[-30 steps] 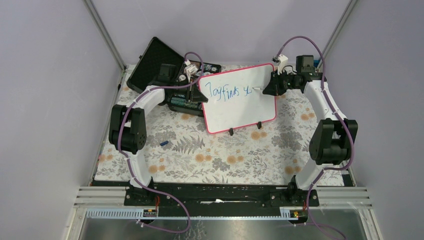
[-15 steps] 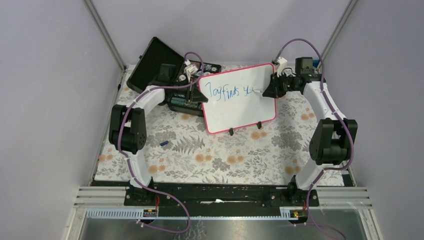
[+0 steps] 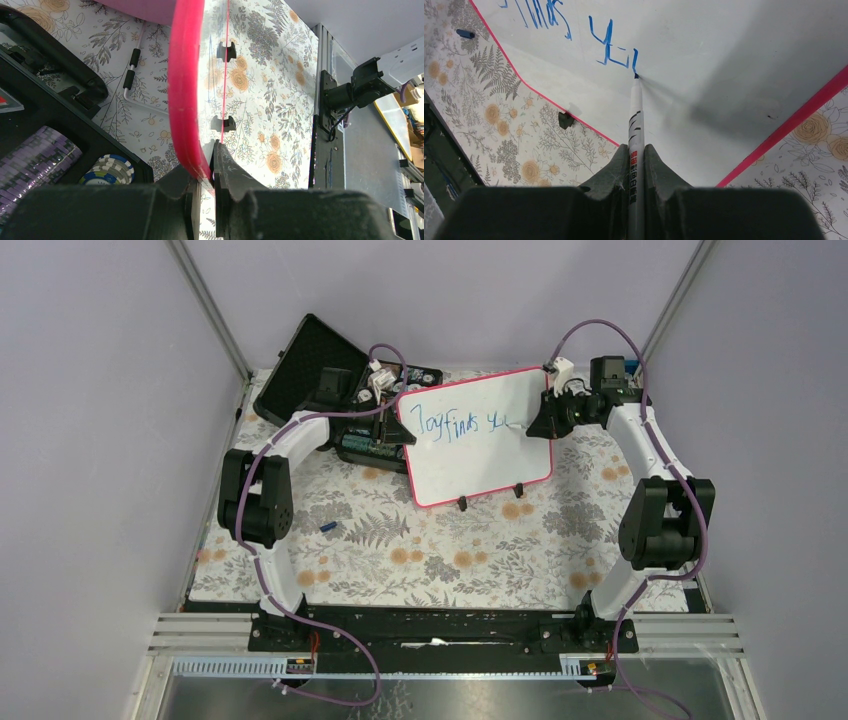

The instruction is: Write a sentence on the whiteboard

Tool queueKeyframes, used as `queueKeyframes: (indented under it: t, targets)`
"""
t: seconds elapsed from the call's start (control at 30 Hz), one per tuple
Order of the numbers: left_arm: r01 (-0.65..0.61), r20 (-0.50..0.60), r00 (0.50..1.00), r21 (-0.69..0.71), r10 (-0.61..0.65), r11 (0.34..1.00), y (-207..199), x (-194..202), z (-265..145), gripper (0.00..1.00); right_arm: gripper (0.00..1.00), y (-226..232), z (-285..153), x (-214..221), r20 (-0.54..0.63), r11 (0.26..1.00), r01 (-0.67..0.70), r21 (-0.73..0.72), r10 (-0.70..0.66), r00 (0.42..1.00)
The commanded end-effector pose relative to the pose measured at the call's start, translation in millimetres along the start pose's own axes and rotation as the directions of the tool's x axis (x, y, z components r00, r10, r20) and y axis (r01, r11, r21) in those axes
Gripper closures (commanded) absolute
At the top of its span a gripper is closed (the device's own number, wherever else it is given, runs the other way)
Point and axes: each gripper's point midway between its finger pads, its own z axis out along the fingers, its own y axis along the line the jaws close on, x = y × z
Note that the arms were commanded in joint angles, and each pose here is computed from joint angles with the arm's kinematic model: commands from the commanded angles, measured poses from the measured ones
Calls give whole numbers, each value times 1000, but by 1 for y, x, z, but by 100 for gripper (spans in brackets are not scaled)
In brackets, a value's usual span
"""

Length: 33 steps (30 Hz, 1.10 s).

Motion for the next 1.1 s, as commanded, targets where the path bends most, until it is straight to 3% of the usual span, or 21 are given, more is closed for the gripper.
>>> queueKeyframes:
  t: [0.0,0.57,1.07]
  targets:
    - [-97,-46,995,-87,93,992,18,10,5,100,100,-10,-16,-19,31,996,60,71,-63,998]
    - [-96,-46,995,-86,92,992,18,10,5,100,100,-16,-16,-39,60,996,57,76,-61,996]
    - [-92,-47,995,-89,88,992,20,10,6,100,100,-13,-10,-17,20,998,43,54,-44,999]
